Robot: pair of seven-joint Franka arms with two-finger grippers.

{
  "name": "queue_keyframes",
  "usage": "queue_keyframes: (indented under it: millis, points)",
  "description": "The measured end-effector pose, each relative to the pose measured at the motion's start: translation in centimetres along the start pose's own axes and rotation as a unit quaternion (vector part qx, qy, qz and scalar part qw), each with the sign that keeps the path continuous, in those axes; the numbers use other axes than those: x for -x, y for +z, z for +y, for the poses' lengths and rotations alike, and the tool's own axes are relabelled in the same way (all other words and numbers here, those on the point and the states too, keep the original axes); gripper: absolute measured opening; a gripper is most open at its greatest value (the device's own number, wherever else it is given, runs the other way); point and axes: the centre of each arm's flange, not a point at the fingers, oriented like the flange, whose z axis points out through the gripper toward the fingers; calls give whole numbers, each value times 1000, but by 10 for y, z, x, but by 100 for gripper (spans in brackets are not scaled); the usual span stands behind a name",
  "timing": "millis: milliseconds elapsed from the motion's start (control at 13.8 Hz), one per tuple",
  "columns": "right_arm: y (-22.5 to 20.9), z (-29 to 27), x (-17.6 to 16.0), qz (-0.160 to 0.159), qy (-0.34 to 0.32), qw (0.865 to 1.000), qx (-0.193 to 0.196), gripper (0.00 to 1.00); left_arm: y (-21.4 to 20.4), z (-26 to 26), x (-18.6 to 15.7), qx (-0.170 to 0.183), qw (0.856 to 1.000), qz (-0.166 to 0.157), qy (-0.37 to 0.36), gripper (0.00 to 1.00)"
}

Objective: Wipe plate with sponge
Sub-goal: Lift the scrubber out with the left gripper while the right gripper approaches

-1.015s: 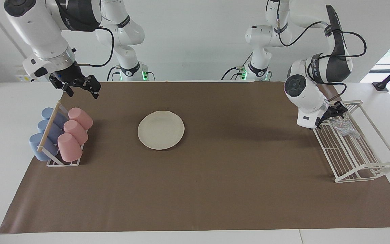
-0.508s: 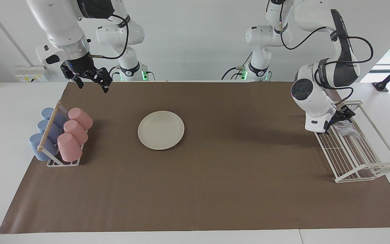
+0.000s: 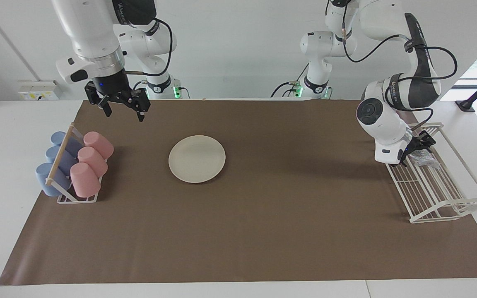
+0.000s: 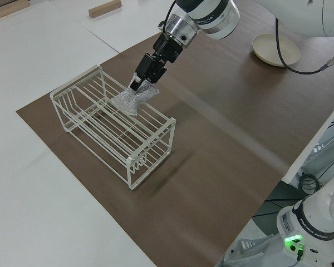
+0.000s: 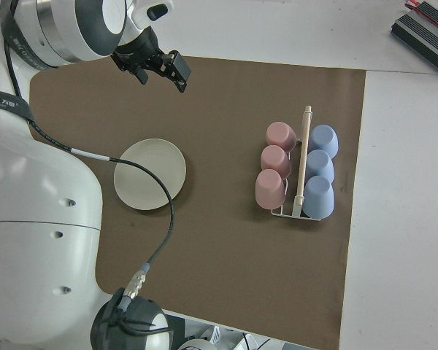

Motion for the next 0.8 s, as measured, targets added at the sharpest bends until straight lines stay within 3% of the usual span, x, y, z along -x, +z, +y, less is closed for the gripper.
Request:
queue_keyframes:
  millis: [145,290,580,798]
  points:
    - [2,-15,-16,-11,50,999,6,100,-1,-1,-2,0,1000,2,-2,29]
    - [0,-56,-1,-27,149,988,8,100,-1,-1,-2,0,1000,2,-2,6]
    - [-25,-143,54,-50,332,941,-29,100,-10,-9,-8,10,1000,0,-19,6]
    - [-25,-165,70,-54,395,917,-22,100,-45,-43,-22,82,990,-63,-97,5]
